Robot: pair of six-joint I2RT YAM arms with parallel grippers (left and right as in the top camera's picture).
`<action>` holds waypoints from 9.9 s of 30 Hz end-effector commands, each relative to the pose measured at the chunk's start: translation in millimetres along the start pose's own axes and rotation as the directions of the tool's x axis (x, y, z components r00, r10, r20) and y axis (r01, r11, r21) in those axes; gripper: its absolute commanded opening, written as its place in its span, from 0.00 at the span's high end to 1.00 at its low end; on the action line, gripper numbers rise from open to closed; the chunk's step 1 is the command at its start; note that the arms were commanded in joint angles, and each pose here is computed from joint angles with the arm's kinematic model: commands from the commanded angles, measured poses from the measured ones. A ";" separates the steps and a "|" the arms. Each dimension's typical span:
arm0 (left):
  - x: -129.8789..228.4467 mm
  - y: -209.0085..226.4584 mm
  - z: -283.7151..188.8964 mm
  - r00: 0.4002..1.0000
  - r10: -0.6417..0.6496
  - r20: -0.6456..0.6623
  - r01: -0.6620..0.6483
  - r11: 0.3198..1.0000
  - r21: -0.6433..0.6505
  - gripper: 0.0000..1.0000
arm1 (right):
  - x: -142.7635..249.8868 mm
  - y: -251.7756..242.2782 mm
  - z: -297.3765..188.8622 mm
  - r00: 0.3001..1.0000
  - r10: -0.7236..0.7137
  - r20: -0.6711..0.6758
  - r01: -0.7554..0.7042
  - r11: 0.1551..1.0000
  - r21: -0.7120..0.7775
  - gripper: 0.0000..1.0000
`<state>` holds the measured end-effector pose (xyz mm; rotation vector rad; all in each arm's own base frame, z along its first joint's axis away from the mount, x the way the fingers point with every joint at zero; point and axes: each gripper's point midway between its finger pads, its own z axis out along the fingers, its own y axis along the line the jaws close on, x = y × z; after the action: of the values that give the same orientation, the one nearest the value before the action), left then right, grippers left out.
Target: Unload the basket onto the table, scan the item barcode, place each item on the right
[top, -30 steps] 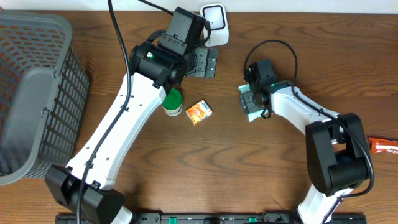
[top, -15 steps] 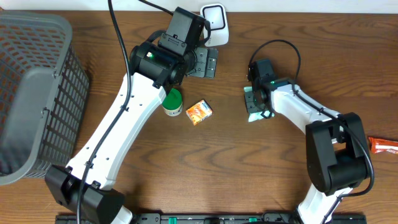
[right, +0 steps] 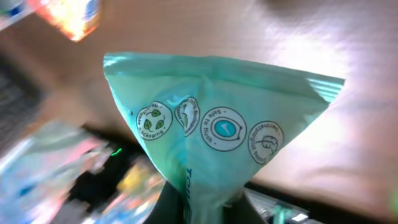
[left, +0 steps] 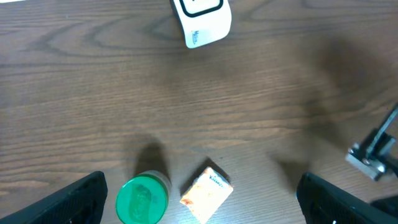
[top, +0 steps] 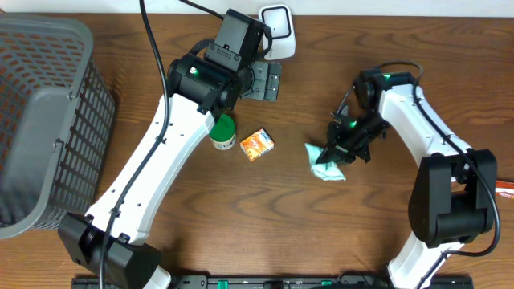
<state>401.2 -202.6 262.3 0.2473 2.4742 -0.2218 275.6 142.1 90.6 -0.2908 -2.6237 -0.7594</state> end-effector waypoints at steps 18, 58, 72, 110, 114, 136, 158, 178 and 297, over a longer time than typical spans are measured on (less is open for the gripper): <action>-1.6 2.2 -0.6 1.000 0.014 0.004 -0.014 1.000 -0.007 0.02 | 9.2 48.4 -51.2 0.872 0.410 -0.268 -0.488 0.778 -0.396 0.86; -1.6 2.2 -0.6 1.000 0.014 0.004 -0.014 1.000 -0.007 0.02 | -36.1 63.3 -79.8 0.820 0.488 -0.299 -0.566 0.616 -0.547 0.93; -1.6 2.2 -0.6 1.000 0.014 0.004 -0.014 1.000 -0.007 0.02 | -38.0 57.4 -77.9 0.821 0.500 -0.275 -0.562 0.628 -0.538 0.87; -1.6 2.2 -0.6 1.000 0.014 0.004 -0.014 1.000 -0.007 0.02 | -43.0 115.7 -138.0 0.836 -0.333 0.436 0.546 0.432 -0.718 0.99; -1.6 2.2 -0.6 1.000 0.014 0.004 -0.014 1.000 -0.007 0.02 | -52.4 113.4 -141.9 0.710 -0.399 0.580 0.704 0.383 -0.598 0.99; -1.6 2.2 -0.6 1.000 0.014 0.004 -0.014 1.000 -0.007 0.02 | -77.4 92.8 -110.1 0.085 -0.647 0.758 0.987 0.158 0.024 0.99; -1.6 2.2 -0.6 1.000 0.014 0.004 -0.014 1.000 -0.007 0.02 | -116.4 103.9 -112.2 -0.403 -0.716 0.570 0.862 -0.088 0.499 0.99; -1.6 2.2 -0.6 1.000 0.014 0.004 -0.014 1.000 -0.007 0.02 | -65.4 132.7 -186.5 -0.913 -0.198 0.357 0.408 -0.488 0.772 0.99; -1.6 2.2 -0.6 1.000 0.014 0.004 -0.014 1.000 -0.007 0.02 | -50.9 32.6 -161.4 0.974 0.210 -0.081 -0.167 0.434 -0.885 0.99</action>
<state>401.1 -202.6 262.3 0.2475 2.4747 -0.2221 383.3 63.5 199.2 -0.9528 -1.8845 -1.9886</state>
